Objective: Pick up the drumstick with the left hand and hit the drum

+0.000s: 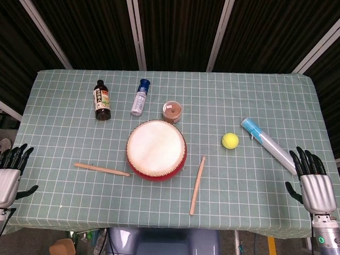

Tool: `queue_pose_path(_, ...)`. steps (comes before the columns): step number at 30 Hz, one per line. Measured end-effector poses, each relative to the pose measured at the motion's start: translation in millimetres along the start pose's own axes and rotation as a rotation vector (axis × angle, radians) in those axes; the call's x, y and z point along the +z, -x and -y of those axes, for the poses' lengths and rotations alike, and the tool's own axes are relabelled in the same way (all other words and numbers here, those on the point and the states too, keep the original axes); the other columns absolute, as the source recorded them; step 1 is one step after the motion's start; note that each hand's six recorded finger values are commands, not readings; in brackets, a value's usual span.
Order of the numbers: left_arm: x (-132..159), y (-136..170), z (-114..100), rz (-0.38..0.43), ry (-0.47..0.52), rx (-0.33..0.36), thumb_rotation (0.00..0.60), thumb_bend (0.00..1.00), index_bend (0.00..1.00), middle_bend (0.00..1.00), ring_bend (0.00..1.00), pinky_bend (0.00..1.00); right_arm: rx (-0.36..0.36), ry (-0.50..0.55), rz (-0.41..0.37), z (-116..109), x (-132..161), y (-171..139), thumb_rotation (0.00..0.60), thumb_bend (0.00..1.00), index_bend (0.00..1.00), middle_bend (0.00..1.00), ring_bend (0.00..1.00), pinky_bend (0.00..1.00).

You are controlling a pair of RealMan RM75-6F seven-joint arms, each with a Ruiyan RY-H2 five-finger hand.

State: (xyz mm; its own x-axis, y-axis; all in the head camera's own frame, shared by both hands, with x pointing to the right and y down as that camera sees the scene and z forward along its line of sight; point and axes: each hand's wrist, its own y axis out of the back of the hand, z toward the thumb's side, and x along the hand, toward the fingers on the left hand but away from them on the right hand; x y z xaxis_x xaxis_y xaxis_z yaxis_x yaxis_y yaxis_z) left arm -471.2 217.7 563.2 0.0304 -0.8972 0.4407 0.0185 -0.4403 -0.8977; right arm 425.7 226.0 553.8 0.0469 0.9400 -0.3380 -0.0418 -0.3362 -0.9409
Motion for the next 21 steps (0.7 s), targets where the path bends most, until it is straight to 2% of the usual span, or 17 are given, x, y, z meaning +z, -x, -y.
queue_pose_path(21, 0.8, -0.9, 2.6, -0.011, 0.005, -0.017, 0.600, 0.00, 0.00, 0.00, 0.00, 0.00, 0.000, 0.021, -0.001, 0.0, -1.8, -2.0, 0.600, 0.33, 0.00, 0.00, 0.00, 0.11)
